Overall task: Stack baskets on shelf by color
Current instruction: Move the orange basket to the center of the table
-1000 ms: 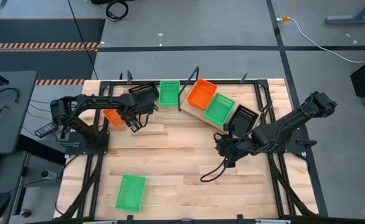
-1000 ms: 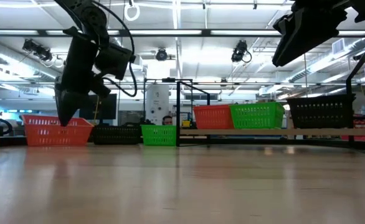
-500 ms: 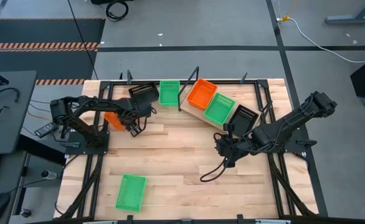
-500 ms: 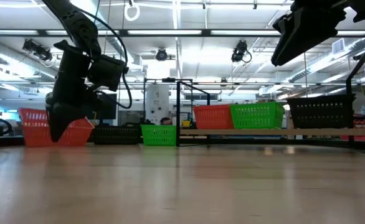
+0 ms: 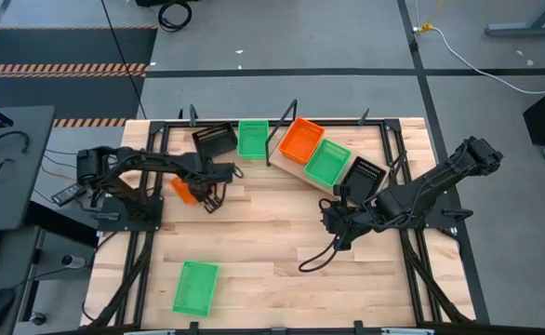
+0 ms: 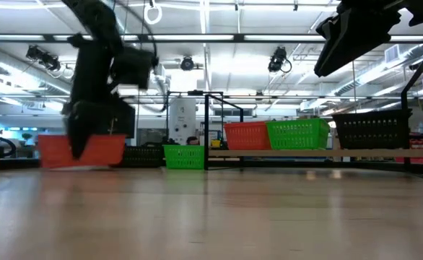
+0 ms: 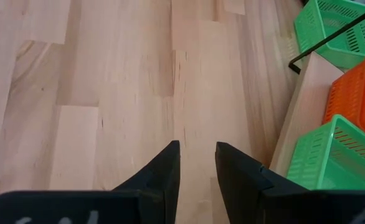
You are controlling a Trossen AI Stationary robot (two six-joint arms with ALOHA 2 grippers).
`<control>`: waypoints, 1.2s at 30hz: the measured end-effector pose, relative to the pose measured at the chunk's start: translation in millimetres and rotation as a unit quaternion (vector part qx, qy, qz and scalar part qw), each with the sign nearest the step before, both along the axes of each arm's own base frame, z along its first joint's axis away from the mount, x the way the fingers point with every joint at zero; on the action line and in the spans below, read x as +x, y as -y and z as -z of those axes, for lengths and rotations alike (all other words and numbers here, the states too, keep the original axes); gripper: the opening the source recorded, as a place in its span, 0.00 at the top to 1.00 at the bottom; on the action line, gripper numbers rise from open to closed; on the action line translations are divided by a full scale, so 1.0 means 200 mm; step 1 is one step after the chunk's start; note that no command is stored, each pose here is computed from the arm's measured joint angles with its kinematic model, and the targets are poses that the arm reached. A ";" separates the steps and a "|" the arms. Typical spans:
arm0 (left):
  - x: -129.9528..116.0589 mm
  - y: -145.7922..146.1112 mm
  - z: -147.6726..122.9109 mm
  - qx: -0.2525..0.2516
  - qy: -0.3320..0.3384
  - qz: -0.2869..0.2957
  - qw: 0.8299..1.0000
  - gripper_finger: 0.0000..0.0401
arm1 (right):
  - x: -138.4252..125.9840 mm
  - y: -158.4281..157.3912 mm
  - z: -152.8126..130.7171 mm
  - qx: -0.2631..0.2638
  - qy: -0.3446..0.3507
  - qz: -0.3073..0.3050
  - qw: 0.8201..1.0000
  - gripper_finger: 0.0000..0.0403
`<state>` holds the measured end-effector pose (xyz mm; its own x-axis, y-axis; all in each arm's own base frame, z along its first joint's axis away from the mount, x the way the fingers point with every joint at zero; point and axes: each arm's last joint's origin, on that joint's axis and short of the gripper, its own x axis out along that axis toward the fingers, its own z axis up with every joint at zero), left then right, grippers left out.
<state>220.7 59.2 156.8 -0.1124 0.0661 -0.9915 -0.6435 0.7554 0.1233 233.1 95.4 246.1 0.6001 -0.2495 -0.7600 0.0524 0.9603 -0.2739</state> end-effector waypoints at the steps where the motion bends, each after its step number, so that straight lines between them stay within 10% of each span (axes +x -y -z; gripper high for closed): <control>1: 0.04 0.02 -0.03 0.001 0.017 0.008 1.000 0.98 | 0.00 0.00 0.00 0.000 0.000 0.000 1.000 0.73; 14: 0.44 0.43 -0.43 0.025 0.228 0.118 0.966 0.99 | -0.04 0.01 0.02 0.021 -0.043 0.008 0.999 0.73; 36: 1.05 0.82 -0.10 -0.001 0.181 0.421 0.889 0.98 | -0.35 -0.06 -0.14 0.114 -0.016 0.049 0.992 0.73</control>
<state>430.4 -103.8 176.6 0.3021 -0.0251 -0.9530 0.1530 0.9880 0.0225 163.0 107.8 273.8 0.5562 -0.1254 -0.8215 0.1435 0.9882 -0.0537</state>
